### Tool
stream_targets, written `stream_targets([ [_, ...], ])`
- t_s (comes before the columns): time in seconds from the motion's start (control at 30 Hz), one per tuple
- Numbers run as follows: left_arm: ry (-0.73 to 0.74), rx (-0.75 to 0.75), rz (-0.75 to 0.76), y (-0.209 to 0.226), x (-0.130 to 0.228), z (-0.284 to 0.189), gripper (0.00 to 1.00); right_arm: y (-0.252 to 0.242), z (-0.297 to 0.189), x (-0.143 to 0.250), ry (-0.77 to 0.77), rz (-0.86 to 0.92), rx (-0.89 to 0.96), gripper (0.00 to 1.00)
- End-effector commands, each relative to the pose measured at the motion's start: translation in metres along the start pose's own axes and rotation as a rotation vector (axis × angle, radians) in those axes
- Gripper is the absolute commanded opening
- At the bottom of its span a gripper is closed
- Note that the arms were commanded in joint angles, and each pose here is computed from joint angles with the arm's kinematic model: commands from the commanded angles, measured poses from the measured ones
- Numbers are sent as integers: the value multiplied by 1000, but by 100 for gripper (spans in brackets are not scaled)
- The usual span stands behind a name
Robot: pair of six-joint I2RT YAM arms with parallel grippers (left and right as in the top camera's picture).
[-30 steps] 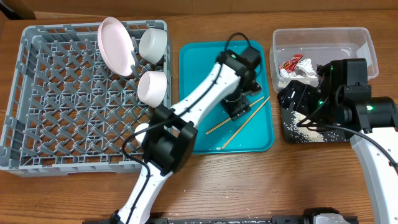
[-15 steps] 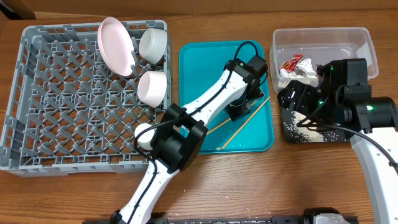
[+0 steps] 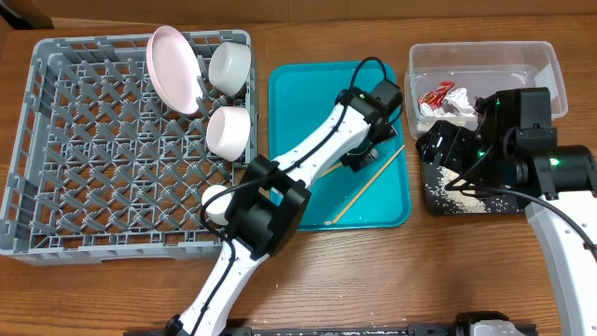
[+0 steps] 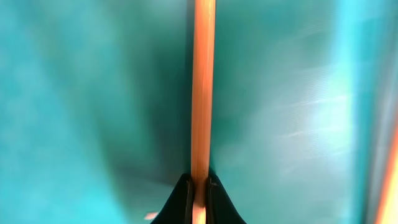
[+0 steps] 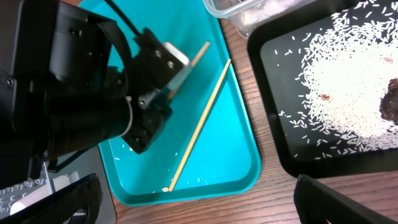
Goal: Sort waste into correct bins and load items into the dishwasher
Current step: 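Grasp one wooden chopstick on the teal tray with the left gripper, then carry the chopstick with the left gripper and drop it into the rack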
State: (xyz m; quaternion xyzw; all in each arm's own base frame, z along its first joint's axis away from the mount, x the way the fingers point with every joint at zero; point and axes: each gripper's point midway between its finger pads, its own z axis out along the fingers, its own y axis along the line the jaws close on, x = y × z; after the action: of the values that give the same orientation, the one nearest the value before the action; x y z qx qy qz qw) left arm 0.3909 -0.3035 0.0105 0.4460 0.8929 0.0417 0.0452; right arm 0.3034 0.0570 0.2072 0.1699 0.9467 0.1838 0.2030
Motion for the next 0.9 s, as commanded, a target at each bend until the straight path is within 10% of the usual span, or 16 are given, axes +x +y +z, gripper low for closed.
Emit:
stream_targets([
  [0.0, 17, -71, -186, 34, 5, -13, 4, 2, -4, -5, -23, -6, -1, 100],
  [0.47, -188, -113, -795, 147, 69, -194, 4, 2, -4, -5, -23, -6, -1, 100],
  [0.87, 96, -225, -1055, 174, 208, -189, 4, 2, -4, -5, -23, -6, -2, 100],
])
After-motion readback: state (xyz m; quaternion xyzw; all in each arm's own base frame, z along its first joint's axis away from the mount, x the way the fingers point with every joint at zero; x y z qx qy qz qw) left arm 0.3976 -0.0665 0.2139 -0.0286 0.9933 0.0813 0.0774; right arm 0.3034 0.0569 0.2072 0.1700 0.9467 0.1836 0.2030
